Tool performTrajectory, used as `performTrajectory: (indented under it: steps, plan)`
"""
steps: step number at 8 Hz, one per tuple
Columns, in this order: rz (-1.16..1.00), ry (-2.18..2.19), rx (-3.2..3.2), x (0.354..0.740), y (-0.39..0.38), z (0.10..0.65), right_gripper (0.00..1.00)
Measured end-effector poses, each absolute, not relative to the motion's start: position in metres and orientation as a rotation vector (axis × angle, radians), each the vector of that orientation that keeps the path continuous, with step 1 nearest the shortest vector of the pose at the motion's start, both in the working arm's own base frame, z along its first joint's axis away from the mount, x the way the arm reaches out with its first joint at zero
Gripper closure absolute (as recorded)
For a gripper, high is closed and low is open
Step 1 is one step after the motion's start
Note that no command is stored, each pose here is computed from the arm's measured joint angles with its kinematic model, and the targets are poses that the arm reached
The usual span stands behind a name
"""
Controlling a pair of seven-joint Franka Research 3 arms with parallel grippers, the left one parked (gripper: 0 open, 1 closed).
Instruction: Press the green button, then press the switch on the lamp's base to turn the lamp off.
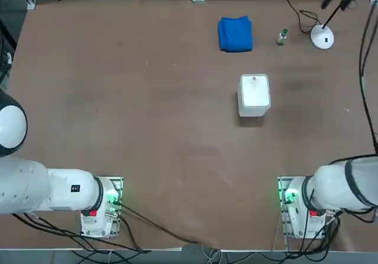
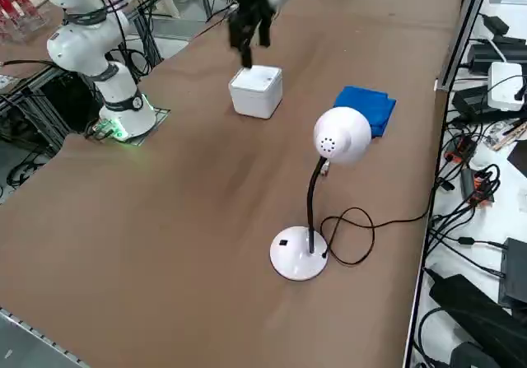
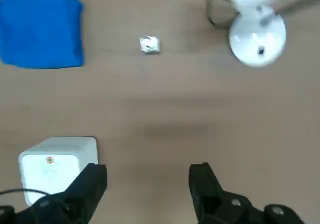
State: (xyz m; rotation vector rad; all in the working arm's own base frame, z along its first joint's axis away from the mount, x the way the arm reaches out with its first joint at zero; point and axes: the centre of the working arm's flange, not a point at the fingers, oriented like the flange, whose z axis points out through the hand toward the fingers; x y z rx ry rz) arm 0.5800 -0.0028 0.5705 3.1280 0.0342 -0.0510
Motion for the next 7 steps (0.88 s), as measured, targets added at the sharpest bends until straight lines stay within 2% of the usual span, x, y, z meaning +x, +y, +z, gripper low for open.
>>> performTrajectory:
  steps: [2, 4, 7]
  plan:
    - [-0.068, 0.107, 3.147, 0.573, 0.036, 0.602, 0.0]
    - [-0.173, 0.055, 3.164, 0.562, 0.01, 0.615, 0.0]
    - [-0.181, 0.008, 3.153, 0.555, -0.022, 0.622, 0.0]
